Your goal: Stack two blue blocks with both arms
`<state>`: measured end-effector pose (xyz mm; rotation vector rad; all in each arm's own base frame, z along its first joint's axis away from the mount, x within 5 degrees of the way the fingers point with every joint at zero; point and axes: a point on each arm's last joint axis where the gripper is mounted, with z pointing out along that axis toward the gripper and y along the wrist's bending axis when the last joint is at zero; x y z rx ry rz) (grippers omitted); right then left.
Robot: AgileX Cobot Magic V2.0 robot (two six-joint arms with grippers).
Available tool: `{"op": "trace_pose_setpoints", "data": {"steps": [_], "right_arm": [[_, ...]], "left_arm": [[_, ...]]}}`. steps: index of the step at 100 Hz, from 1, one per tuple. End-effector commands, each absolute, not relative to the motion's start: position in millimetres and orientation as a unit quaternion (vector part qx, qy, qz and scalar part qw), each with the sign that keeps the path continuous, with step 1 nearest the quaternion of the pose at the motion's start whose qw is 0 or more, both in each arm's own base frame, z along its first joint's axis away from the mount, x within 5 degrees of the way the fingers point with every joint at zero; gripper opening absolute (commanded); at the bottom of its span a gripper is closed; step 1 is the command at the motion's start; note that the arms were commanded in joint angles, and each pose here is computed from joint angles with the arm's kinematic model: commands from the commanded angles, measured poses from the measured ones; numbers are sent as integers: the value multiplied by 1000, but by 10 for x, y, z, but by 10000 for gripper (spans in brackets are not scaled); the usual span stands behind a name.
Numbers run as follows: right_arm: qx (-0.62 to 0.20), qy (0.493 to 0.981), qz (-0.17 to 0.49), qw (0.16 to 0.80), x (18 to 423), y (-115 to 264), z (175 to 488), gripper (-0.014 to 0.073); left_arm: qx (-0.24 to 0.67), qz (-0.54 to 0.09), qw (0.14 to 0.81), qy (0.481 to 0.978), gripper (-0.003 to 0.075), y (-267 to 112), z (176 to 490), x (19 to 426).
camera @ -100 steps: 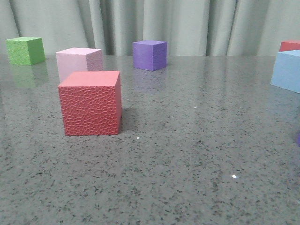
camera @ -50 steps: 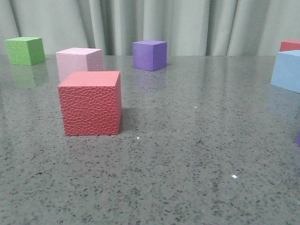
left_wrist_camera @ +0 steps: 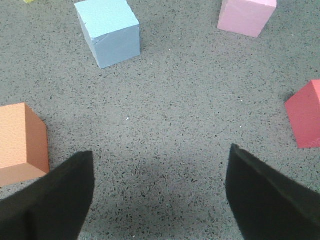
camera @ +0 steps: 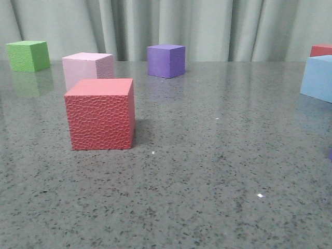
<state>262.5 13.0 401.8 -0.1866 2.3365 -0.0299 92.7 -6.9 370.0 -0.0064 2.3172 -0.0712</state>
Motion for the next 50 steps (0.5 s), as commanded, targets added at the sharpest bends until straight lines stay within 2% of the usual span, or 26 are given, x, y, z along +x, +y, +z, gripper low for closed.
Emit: {"op": "trace_pose_setpoints", "data": {"steps": [1,13,30,50], "right_arm": [[-87,902,-28,421,2711,82,4192,644],[-85,913,-2,400,2895,-9,4135,644],[-95,908,46,405,3093,-203,4074,644],[-124,919,42,373,3280,-362,3890,644]], "left_arm": [[-5,-33,434,900,513,-72,3823,960],[-5,-33,434,900,513,-72,3823,960],[-4,-33,434,900,513,-72,3823,960],[-4,-32,435,900,513,-71,3823,960]]}}
